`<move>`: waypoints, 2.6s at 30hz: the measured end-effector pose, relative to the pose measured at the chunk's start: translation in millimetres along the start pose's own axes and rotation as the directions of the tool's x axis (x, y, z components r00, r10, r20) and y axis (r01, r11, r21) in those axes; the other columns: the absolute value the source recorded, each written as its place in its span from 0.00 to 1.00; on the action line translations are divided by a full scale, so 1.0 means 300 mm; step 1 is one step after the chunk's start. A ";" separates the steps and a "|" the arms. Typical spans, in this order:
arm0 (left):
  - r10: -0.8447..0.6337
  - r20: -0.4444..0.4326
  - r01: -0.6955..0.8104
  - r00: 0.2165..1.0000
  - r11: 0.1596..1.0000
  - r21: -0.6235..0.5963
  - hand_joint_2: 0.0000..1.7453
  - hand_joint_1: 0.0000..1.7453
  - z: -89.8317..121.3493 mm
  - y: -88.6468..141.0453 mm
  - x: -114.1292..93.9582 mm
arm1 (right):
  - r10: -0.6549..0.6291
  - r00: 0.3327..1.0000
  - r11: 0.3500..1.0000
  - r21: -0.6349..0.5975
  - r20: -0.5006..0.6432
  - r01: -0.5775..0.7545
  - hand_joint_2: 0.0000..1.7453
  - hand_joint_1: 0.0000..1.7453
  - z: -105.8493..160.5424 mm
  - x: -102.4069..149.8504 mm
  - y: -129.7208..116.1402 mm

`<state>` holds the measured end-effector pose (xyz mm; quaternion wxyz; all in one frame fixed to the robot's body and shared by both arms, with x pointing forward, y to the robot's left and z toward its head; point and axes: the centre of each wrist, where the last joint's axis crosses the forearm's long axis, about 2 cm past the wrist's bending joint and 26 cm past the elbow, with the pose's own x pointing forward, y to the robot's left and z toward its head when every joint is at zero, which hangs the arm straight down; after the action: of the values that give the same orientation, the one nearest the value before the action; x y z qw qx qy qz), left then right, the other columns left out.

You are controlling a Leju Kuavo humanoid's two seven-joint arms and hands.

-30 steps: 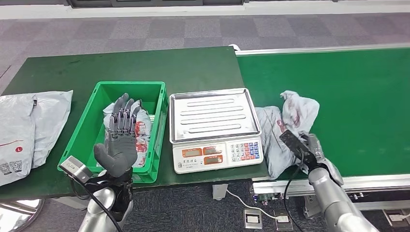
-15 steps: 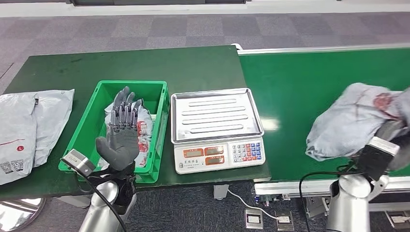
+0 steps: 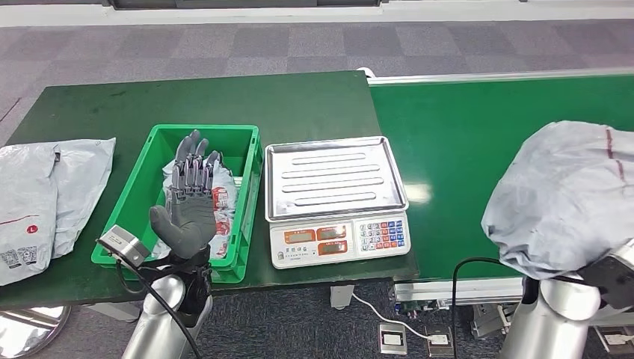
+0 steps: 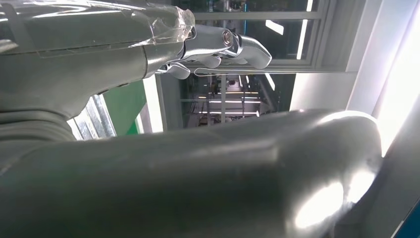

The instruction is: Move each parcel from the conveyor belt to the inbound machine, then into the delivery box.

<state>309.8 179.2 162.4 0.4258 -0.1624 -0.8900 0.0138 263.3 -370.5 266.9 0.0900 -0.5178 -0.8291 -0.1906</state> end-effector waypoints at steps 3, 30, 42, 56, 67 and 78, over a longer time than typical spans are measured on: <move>0.000 0.003 0.000 1.000 1.000 0.000 0.00 0.00 -0.002 0.000 0.000 | -0.002 1.000 1.000 -0.002 0.000 0.002 1.00 1.00 -0.001 0.002 0.000; -0.020 0.014 0.020 1.000 1.000 -0.001 0.00 0.00 0.013 -0.004 0.011 | 0.129 0.956 0.823 0.567 -0.264 0.046 1.00 1.00 0.319 -0.118 0.217; -0.018 0.001 0.018 1.000 1.000 -0.006 0.00 0.00 0.042 0.003 -0.002 | 0.310 0.937 0.825 0.535 -0.159 -0.182 1.00 1.00 0.282 -0.232 0.103; -0.029 -0.012 0.029 0.999 1.000 -0.007 0.00 0.00 0.064 0.006 0.003 | 0.449 0.858 0.802 0.535 -0.249 -0.265 1.00 1.00 0.286 -0.303 0.005; -0.045 -0.018 0.044 0.999 0.999 -0.027 0.00 0.00 0.062 0.012 0.007 | 0.740 0.575 0.536 0.822 -0.349 -0.191 1.00 1.00 0.342 -0.434 -0.067; -0.065 -0.021 0.064 0.998 0.997 -0.050 0.00 0.00 0.050 0.026 0.003 | 0.896 0.412 0.147 0.986 -0.166 0.077 1.00 1.00 0.452 -0.487 0.011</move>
<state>299.9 188.6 152.3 0.4320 -0.1440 -0.8900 -0.0236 338.1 -434.1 93.5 0.7681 -0.4622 -0.4149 0.1555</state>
